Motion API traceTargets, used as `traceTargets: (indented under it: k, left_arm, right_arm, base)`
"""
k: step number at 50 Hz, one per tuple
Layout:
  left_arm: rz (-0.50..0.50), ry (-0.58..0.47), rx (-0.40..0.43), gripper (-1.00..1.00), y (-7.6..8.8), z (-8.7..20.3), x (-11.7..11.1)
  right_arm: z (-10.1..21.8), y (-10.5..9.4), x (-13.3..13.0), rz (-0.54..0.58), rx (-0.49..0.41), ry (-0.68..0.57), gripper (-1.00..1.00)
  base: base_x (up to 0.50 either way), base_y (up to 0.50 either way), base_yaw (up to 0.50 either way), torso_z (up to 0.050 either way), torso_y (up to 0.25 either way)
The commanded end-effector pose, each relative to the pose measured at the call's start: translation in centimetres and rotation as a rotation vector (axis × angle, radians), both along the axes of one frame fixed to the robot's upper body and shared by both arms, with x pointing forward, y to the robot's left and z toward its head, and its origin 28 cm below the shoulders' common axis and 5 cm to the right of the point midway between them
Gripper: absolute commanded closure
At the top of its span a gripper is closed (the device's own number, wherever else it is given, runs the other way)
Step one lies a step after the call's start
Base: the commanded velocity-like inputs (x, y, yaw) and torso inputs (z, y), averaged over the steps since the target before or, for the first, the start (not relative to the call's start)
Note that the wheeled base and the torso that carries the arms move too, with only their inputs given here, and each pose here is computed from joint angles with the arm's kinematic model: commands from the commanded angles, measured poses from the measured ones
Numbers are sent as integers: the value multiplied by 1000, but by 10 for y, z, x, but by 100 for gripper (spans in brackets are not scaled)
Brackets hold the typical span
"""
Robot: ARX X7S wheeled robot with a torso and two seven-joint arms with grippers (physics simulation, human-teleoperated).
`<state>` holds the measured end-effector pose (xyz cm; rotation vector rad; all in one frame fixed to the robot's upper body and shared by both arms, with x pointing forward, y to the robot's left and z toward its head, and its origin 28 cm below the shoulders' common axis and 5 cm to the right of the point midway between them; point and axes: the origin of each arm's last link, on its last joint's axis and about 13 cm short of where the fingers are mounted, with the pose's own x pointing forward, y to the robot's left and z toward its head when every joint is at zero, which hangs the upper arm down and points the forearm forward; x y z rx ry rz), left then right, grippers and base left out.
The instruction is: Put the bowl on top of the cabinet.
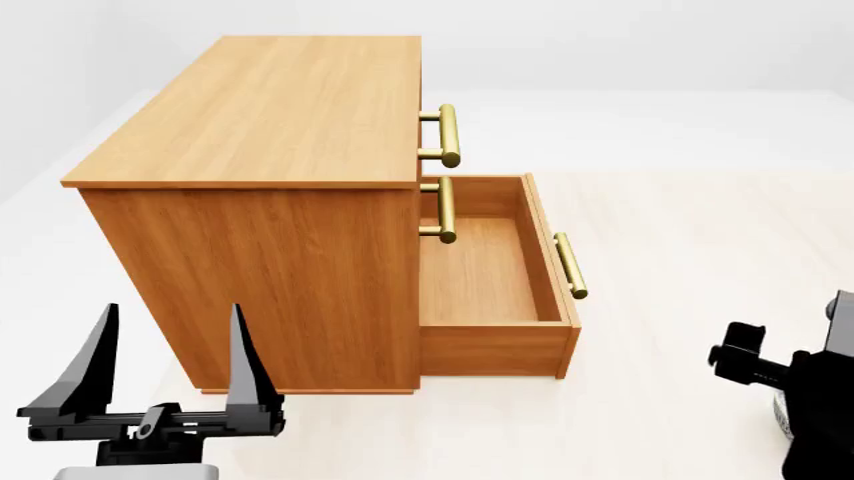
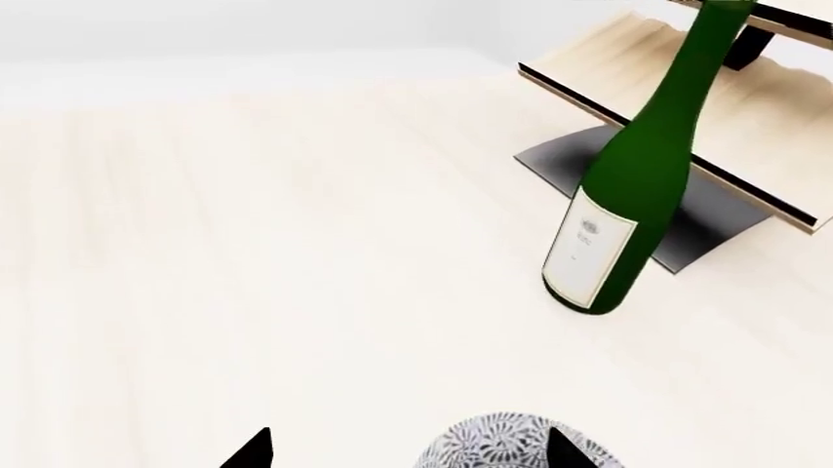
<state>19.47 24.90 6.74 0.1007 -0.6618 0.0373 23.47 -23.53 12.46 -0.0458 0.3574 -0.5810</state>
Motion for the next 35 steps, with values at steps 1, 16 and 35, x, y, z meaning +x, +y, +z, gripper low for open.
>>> traceTargets:
  k: [1, 16, 35]
  left_arm:
    - [0, 0, 0, -100, 0, 0, 0]
    - [0, -1, -2, -100, 0, 0, 0]
    - [1, -1, -2, -100, 0, 1, 0]
  right_arm:
    - [-9, 0, 2, 0, 12, 27, -100]
    - [-20, -1, 9, -9, 28, 66, -100]
    - [-30, -3, 10, -19, 29, 94, -100]
  base:
    - [0, 0, 0, 0, 0]
    - [0, 0, 0, 0, 0]
    - [0, 0, 0, 0, 0]
